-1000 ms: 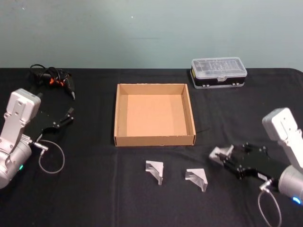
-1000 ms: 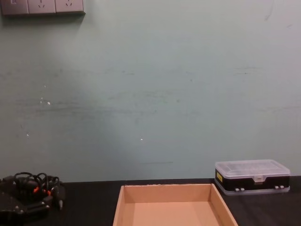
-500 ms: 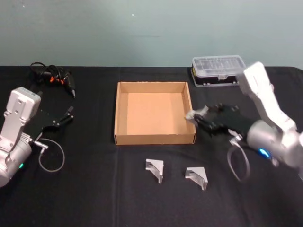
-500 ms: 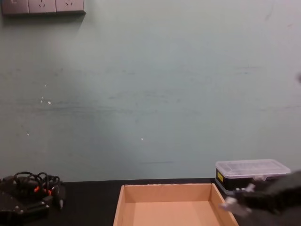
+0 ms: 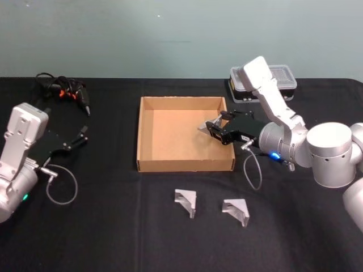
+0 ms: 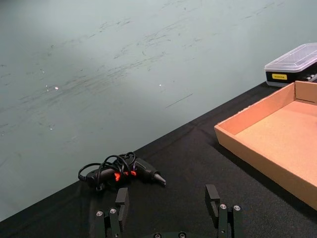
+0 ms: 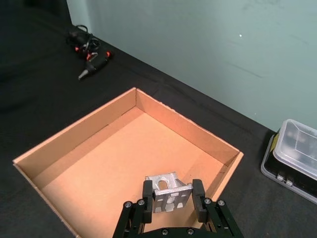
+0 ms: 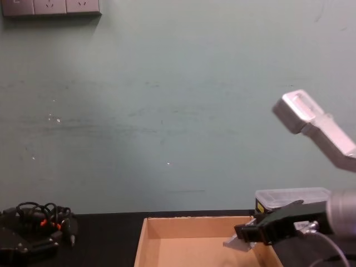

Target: Use one hand to pick up the angle iron from the table and place it into the box.

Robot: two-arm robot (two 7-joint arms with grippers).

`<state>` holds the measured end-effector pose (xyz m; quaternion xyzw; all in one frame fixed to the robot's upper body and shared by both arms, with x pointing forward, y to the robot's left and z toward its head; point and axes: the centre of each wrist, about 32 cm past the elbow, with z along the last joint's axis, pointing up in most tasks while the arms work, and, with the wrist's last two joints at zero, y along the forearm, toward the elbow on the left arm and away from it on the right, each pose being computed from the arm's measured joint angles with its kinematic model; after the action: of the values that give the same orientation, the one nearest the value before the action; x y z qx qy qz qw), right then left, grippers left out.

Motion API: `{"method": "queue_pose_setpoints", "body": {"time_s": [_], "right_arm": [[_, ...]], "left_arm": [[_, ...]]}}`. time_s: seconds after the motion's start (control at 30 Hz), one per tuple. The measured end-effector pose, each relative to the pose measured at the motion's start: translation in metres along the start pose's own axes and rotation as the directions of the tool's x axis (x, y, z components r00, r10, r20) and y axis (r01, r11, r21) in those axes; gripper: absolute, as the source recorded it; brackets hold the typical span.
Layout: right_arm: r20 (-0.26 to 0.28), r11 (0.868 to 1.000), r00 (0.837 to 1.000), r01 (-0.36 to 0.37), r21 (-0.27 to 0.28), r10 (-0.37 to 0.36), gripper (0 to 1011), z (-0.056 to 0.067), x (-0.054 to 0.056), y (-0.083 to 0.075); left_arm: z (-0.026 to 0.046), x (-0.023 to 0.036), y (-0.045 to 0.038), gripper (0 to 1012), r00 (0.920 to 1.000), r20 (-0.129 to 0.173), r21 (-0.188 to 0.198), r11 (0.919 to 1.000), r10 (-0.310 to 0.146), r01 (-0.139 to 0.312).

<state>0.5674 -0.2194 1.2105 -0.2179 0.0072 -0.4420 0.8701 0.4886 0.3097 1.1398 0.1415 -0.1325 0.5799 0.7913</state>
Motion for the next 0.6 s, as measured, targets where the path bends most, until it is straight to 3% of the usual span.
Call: {"method": "queue_pose_setpoints", "body": {"time_s": [0.33,0.6], "right_arm": [[0.027,0.999,0.999,0.024,-0.038,-0.023,488,-0.002,0.001,0.022],[0.029,0.999,0.999,0.025,-0.037,-0.024,488,-0.002,0.001,0.022]], "left_arm": [[0.0000,0.0000,0.0000,1011,1.0000,0.000,0.000,1.0000,0.000,0.000],[0.0000,0.0000,0.0000,1012,1.0000,0.000,0.000,1.0000,0.000,0.000]]}}
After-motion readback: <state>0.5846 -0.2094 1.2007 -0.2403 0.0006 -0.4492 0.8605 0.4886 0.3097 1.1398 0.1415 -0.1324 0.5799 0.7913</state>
